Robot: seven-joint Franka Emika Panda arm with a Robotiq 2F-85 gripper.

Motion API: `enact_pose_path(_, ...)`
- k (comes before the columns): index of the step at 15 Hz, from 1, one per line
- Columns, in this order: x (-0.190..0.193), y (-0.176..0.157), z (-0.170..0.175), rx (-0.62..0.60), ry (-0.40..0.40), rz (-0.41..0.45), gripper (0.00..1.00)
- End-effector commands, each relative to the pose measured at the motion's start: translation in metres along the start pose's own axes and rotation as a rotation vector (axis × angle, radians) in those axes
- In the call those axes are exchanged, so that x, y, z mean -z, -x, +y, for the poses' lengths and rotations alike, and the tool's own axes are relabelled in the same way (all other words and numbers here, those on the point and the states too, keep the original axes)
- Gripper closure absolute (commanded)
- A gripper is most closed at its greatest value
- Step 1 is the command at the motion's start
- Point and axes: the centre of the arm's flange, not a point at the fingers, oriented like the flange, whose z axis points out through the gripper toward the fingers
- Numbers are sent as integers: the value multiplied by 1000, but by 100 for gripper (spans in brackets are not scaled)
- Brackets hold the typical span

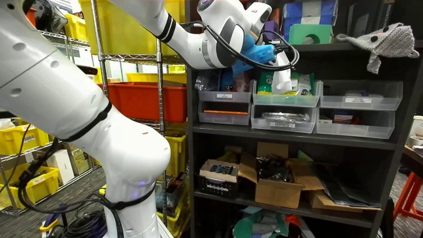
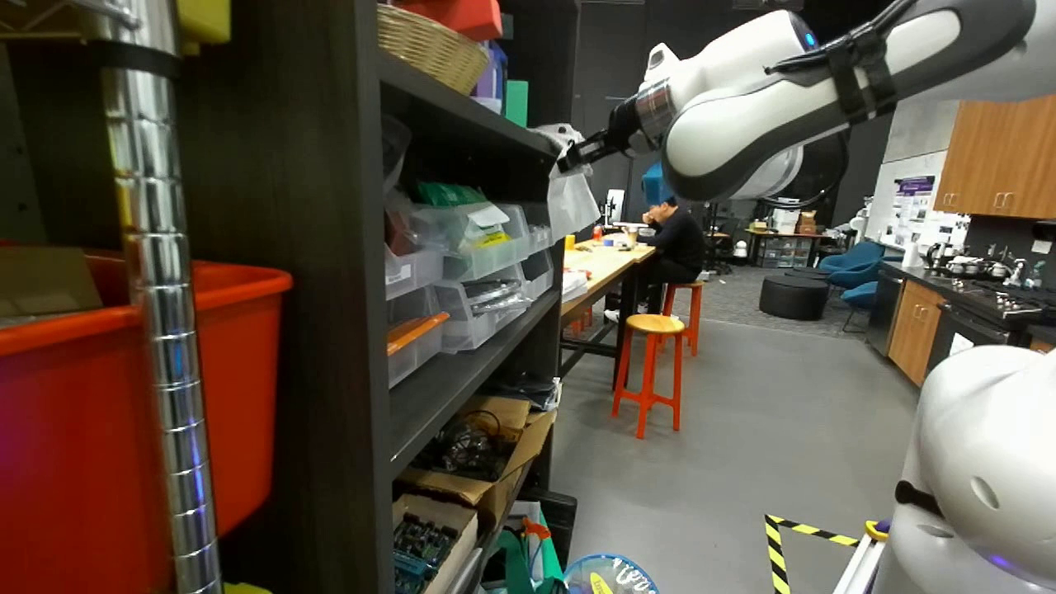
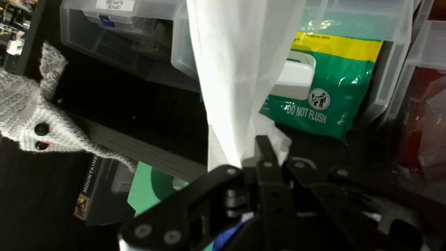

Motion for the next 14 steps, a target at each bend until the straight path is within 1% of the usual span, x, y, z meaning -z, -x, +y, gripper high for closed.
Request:
enact_pose_path(1, 11, -15, 14, -19, -33, -24, 99)
enact_pose_path(8, 14, -35, 5, -14, -89, -66, 99)
enact_pose_path(11, 15, -48, -2, -1, -100, -44, 99)
enact_pose_path(14, 17, -56, -6, 2, -76, -4, 99)
